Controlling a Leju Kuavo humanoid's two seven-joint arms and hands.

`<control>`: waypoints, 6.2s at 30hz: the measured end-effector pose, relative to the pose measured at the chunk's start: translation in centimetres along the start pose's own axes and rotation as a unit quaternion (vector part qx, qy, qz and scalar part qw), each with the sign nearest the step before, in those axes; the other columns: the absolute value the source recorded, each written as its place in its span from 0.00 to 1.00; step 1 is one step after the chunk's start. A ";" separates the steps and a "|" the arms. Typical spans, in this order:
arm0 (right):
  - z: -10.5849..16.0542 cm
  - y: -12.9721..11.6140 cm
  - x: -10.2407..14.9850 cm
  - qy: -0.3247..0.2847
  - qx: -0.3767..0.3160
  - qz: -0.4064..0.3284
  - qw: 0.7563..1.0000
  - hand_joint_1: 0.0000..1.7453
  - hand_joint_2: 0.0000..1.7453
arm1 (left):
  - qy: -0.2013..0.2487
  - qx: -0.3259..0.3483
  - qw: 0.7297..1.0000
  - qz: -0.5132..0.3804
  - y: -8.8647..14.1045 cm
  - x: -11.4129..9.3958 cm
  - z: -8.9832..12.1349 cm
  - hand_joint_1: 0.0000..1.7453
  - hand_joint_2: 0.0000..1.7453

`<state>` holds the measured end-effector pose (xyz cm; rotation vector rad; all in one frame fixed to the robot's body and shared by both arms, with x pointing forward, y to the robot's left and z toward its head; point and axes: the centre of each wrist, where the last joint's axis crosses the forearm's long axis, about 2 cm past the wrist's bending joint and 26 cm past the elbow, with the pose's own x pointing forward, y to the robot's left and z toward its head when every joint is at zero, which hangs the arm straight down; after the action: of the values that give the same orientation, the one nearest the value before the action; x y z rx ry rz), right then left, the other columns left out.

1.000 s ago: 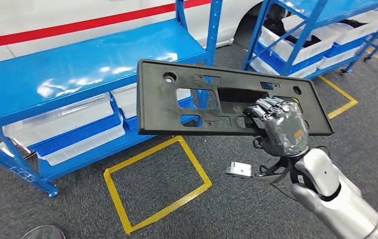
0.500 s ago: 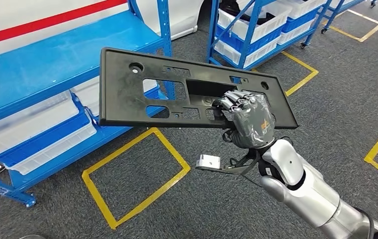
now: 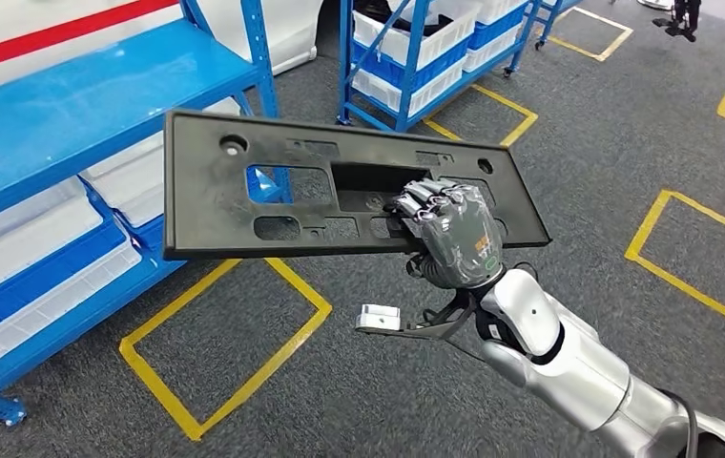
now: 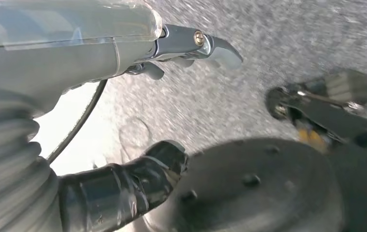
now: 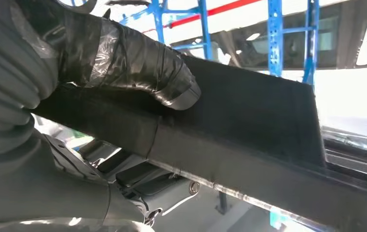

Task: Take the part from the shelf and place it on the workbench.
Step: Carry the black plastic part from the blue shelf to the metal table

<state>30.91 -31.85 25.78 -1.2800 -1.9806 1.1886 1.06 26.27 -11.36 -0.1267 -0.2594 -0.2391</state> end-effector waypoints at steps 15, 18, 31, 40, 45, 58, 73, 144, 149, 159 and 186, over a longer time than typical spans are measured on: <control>5.7 -3.5 -3.5 0.009 0.019 0.005 1.000 1.00 1.00 | 0.000 0.001 1.000 0.006 -0.9 0.3 -0.1 0.00 1.00; 5.9 -3.6 -3.5 0.010 0.019 0.006 1.000 1.00 1.00 | 0.001 0.001 1.000 0.006 -0.9 0.3 -0.1 0.00 1.00; 4.1 -3.6 -3.2 0.011 0.019 0.027 0.999 1.00 1.00 | -0.002 -0.005 1.000 0.008 -0.6 0.6 -0.2 0.00 1.00; 1.6 -2.2 -1.9 0.014 0.016 0.019 1.000 1.00 1.00 | -0.004 -0.013 1.000 0.012 -0.4 0.4 -0.1 0.00 1.00; 1.1 -2.1 -1.6 0.009 0.010 0.017 1.000 1.00 1.00 | -0.004 -0.013 1.000 0.013 -0.3 0.2 -0.1 0.00 1.00; 1.9 -1.4 -1.2 0.012 0.018 0.007 1.000 1.00 1.00 | -0.001 -0.006 1.000 0.001 -0.2 -0.2 0.0 0.00 1.00; 2.2 -1.4 -1.5 0.026 0.025 0.036 0.999 1.00 1.00 | 0.002 -0.004 1.000 -0.014 0.0 0.0 0.0 0.00 1.00; 11.4 -10.3 -10.3 0.133 0.085 0.286 0.945 1.00 1.00 | -0.009 -0.001 1.000 -0.027 -0.7 0.2 -0.1 0.00 1.00; 11.5 -10.3 -10.4 0.135 0.085 0.284 0.945 1.00 1.00 | -0.016 0.000 1.000 -0.027 -0.8 0.5 -0.1 0.00 1.00; 11.6 -10.4 -10.5 0.140 0.082 0.284 0.945 1.00 1.00 | -0.016 -0.003 1.000 -0.026 -1.1 0.3 -0.1 0.00 1.00; 11.7 -10.2 -10.4 0.135 0.077 0.283 0.947 1.00 1.00 | -0.021 -0.002 1.000 -0.022 -1.2 0.3 -0.1 0.00 1.00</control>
<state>21.66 -47.72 29.34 -1.8825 -1.3328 1.2967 1.05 25.00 -11.28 -0.1311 -0.3027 -0.2807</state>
